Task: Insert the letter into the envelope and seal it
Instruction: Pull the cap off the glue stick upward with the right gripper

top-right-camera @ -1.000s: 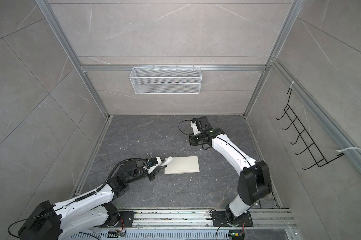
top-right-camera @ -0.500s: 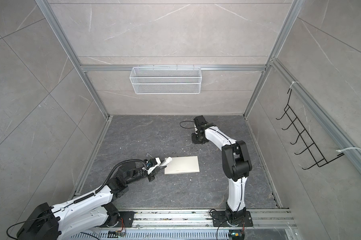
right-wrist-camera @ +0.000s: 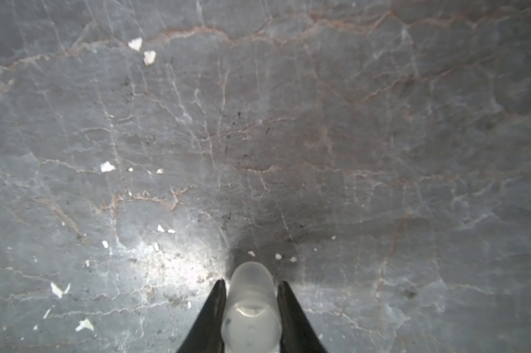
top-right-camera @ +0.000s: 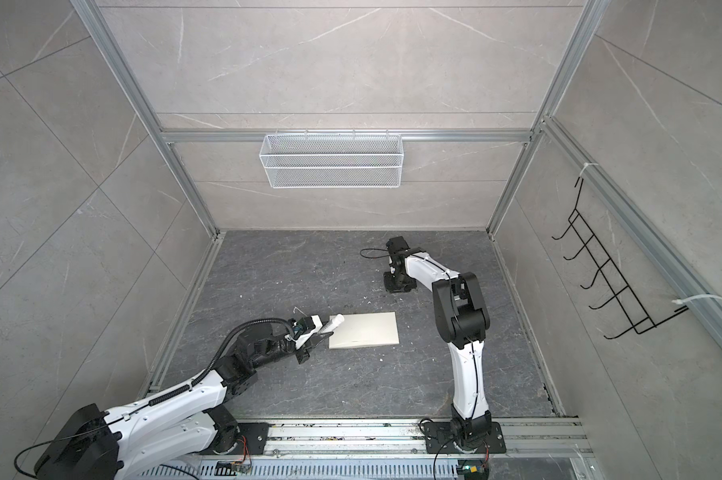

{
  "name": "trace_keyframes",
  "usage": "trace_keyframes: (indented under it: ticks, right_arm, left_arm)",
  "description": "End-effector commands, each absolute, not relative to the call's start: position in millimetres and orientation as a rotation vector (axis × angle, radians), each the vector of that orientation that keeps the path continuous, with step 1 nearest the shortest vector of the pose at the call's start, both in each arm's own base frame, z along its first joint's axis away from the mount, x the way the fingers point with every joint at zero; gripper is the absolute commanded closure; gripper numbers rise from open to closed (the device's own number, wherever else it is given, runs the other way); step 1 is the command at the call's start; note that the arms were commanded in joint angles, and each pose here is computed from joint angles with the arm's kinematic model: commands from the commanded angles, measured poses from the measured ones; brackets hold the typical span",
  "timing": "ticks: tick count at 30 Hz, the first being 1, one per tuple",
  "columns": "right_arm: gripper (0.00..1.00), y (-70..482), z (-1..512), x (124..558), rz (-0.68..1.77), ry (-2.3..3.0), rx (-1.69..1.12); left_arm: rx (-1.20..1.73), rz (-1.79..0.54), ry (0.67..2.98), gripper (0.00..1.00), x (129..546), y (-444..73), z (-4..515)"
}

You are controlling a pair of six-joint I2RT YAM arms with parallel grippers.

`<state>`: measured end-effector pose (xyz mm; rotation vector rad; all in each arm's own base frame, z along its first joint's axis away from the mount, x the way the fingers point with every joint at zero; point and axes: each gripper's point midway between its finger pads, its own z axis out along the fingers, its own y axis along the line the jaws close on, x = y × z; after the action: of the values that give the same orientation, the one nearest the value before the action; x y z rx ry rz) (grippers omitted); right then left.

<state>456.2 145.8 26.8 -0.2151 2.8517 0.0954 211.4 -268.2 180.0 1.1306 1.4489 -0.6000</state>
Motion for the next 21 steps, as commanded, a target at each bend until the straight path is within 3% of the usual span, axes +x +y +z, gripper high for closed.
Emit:
trace_keyframes:
  ticks: [1,8,12,21]
  right_arm:
    - [0.62,144,19,453,0.088,2.889,-0.226]
    - [0.37,143,33,449,0.1,2.875,-0.228]
    - [0.32,146,75,441,0.169,2.784,-0.206]
    - [0.18,193,219,365,0.762,2.293,-0.322]
  left_arm:
    - [1.095,-0.606,1.404,1.0,215,-272,197]
    - [1.087,-0.606,1.408,1.0,217,-272,198]
    - [1.042,-0.627,1.405,1.0,219,-272,204]
    - [0.961,-0.691,1.389,1.0,221,-275,217]
